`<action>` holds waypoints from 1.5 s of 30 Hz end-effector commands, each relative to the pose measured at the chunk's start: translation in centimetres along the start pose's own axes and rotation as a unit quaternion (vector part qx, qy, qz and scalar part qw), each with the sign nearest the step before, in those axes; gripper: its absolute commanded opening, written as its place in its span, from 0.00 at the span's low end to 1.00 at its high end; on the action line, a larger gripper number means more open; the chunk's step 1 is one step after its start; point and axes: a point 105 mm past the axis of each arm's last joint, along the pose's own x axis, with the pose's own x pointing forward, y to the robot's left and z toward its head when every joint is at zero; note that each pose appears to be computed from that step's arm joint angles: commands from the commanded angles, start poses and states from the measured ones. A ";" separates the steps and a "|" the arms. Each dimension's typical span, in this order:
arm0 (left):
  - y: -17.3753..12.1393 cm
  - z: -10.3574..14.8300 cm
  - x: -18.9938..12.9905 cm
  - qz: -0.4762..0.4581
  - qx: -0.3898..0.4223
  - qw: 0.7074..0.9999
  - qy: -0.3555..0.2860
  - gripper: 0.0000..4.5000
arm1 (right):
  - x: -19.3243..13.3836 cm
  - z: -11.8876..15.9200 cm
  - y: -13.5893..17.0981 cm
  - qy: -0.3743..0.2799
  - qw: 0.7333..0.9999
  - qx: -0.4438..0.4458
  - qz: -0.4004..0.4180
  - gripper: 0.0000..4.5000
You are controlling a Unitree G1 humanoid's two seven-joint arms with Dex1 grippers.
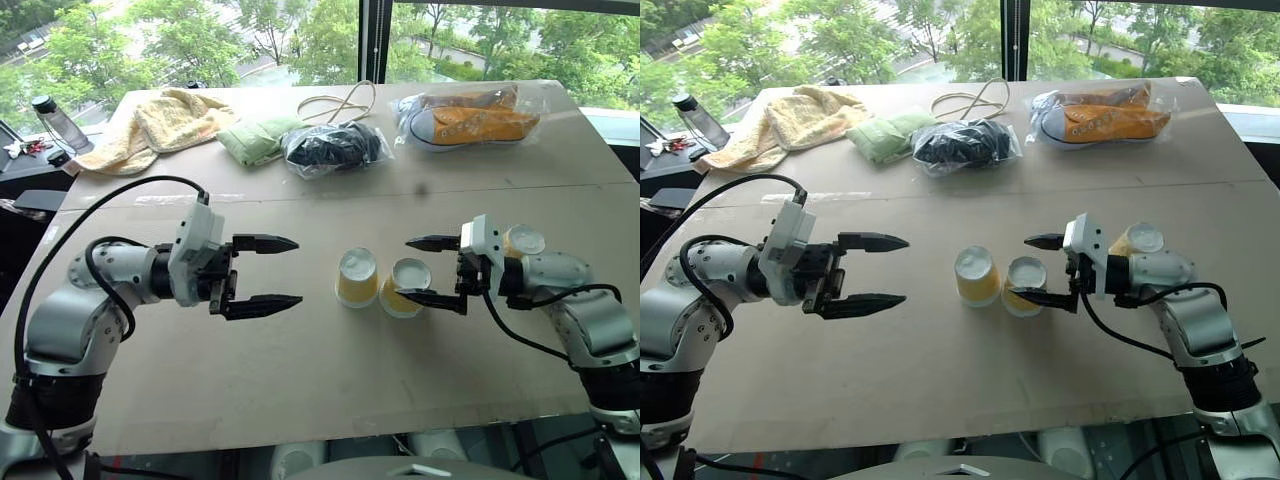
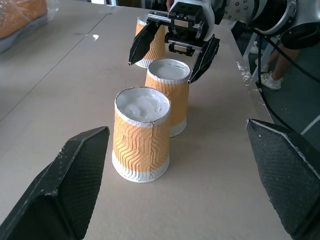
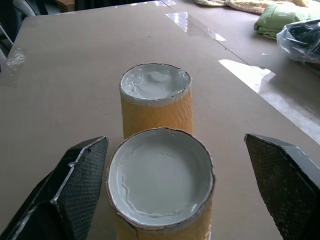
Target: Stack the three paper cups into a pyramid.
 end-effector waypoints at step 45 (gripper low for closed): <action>3.2 2.6 3.7 0.022 0.066 0.996 -0.061 1.00 | -12.9 -3.8 -5.5 -0.036 0.918 0.083 -0.387 0.98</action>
